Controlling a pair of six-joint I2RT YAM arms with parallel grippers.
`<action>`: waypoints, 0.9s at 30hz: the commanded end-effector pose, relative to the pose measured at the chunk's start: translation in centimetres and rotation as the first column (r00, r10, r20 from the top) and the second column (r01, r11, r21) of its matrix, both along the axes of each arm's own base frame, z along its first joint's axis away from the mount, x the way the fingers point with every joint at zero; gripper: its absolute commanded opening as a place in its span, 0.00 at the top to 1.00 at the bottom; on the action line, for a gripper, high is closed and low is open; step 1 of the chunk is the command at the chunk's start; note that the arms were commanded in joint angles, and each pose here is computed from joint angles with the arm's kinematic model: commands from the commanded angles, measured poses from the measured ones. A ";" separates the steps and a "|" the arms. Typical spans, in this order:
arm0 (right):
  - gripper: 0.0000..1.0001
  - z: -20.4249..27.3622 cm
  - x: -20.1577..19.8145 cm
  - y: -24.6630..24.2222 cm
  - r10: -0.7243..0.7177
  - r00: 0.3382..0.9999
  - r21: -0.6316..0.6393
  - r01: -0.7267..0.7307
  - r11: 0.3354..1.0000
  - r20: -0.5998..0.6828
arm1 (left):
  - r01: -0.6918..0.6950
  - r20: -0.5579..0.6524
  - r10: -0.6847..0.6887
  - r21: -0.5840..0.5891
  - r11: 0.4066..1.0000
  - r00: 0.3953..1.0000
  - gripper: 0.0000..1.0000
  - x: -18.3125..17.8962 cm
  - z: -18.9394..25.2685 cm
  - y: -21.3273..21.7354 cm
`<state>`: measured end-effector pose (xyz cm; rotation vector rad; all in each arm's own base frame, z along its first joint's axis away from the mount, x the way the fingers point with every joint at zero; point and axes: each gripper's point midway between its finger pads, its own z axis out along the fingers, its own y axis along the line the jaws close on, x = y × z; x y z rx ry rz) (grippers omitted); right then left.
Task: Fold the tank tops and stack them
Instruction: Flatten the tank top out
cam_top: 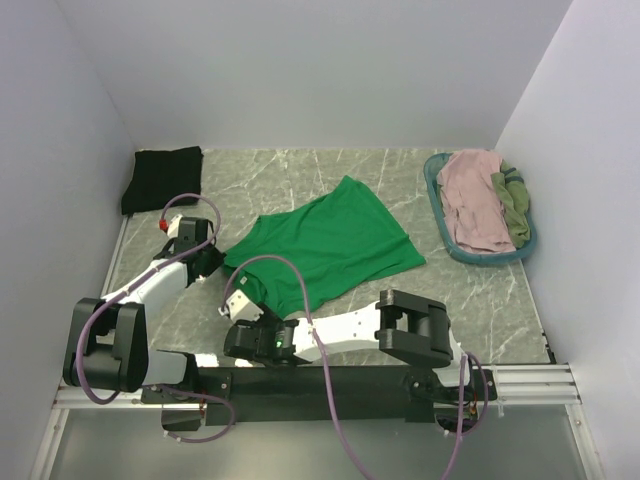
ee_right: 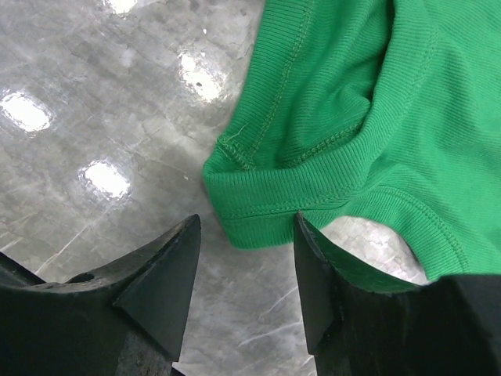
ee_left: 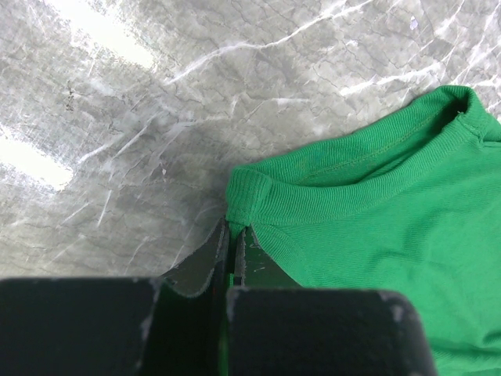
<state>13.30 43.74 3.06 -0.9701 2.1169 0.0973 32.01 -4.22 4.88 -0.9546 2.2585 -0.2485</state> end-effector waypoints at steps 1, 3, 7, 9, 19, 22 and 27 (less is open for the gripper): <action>0.42 1.5 0.1 1.9 -0.021 1.000 0.075 0.020 0.997 0.010 | 0.000 0.053 0.000 -0.003 1.000 0.999 0.99 1.5 1.6 -0.2; 0.42 0.8 -0.2 2.0 -0.016 1.000 0.080 0.016 0.997 -0.006 | -0.001 0.054 0.001 -0.002 1.000 0.999 0.99 1.5 1.7 -0.1; 0.43 -0.5 0.2 1.7 -0.026 0.998 0.089 0.031 0.996 -0.053 | 0.002 0.051 -0.002 -0.002 1.000 0.999 0.99 1.5 1.6 -0.2; 0.45 -0.8 0.5 1.6 -0.028 0.998 0.094 0.034 0.995 -0.063 | -0.002 0.051 0.002 -0.002 1.000 0.999 0.99 1.5 1.5 -0.1; 0.64 -2.8 0.4 -0.3 -0.045 0.993 0.064 0.052 0.997 -0.109 | -0.003 0.048 0.004 -0.005 1.000 0.999 0.99 1.5 1.4 -0.2; 0.97 -2.3 0.9 -1.1 -0.061 0.994 0.051 0.066 0.997 -0.087 | 0.002 0.060 -0.002 -0.008 1.000 0.998 0.99 1.8 1.9 -0.3; 1.00 3.7 2.3 -1.9 -0.059 0.998 0.132 0.063 0.989 -0.030 | 0.009 0.120 -0.007 -0.016 1.000 0.993 0.99 2.9 4.9 -0.5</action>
